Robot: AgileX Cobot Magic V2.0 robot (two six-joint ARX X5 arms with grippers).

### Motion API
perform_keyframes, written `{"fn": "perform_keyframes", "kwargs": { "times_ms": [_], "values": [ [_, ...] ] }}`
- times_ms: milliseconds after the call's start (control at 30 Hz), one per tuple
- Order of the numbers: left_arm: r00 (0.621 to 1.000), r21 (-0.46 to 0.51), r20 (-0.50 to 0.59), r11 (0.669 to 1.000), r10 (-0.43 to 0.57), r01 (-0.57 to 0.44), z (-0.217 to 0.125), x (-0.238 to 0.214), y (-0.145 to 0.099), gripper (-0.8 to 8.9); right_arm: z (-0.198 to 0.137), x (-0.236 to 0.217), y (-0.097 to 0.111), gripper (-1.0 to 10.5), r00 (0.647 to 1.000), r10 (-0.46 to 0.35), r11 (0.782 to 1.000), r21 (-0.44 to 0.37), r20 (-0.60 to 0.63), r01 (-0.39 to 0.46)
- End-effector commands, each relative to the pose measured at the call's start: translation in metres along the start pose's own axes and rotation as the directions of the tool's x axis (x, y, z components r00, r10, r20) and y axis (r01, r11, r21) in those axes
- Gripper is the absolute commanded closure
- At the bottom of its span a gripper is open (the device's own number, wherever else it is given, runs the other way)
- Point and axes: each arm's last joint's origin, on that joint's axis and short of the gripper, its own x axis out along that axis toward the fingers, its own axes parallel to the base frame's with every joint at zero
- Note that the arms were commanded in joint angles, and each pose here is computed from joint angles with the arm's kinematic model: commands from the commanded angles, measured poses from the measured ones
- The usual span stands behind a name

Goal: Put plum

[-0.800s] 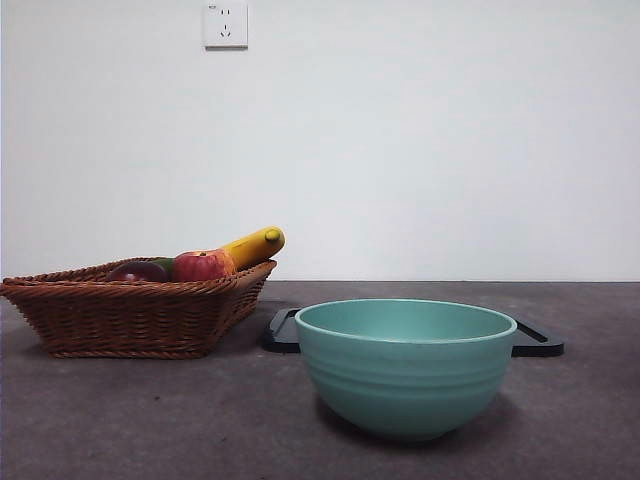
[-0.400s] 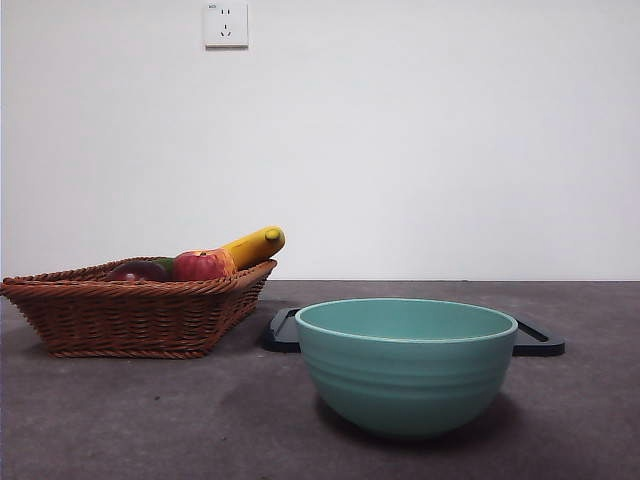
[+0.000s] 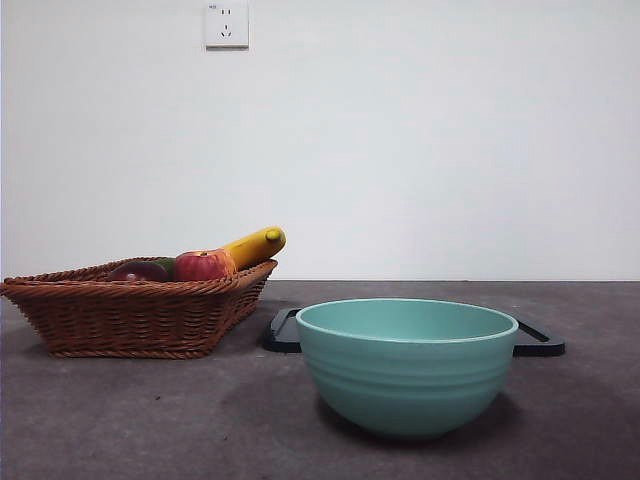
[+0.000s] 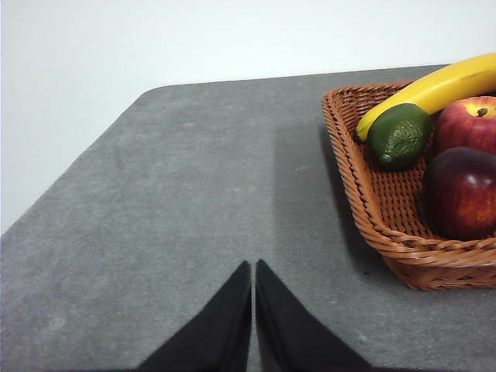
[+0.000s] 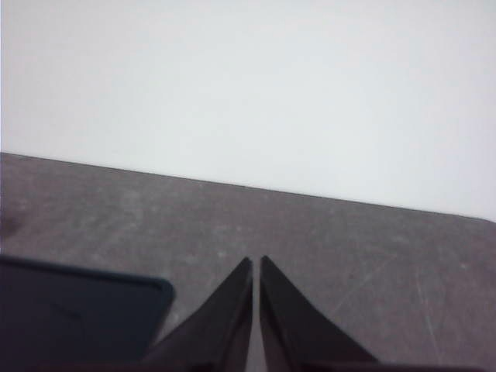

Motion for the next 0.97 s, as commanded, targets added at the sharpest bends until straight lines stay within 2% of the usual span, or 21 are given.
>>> {"fn": "perform_keyframes", "kwargs": {
  "times_ms": [33, 333, 567, 867, 967],
  "values": [
    [1.000, -0.009, -0.025, 1.000, 0.003, -0.003, -0.007, 0.002, 0.000, 8.06, -0.012, -0.001, 0.001, 9.4, 1.000, -0.006, 1.000, -0.006, 0.009, 0.006],
    [1.000, -0.009, -0.025, 1.000, 0.003, -0.003, -0.007, 0.002, 0.000, 8.06, -0.042, -0.003, 0.003, 9.4, 1.000, -0.006, 1.000, -0.005, 0.004, 0.006],
    [1.000, -0.009, -0.025, 1.000, 0.003, -0.003, -0.007, 0.002, 0.000, 8.07, -0.045, -0.003, 0.004, 9.4, 1.000, -0.006, 1.000, 0.001, -0.030, 0.007],
    [1.000, -0.009, -0.025, 1.000, 0.003, -0.003, -0.007, 0.002, 0.000, 8.07, -0.061, -0.005, 0.005, 9.4, 0.981, 0.012, 0.999, 0.032, -0.195, -0.006],
    [1.000, -0.009, -0.025, 1.000, 0.003, -0.003, -0.007, 0.002, 0.000, 8.07, -0.062, -0.005, 0.006, 9.4, 0.978, 0.015, 0.999, 0.051, -0.206, -0.005]
  ]
}}
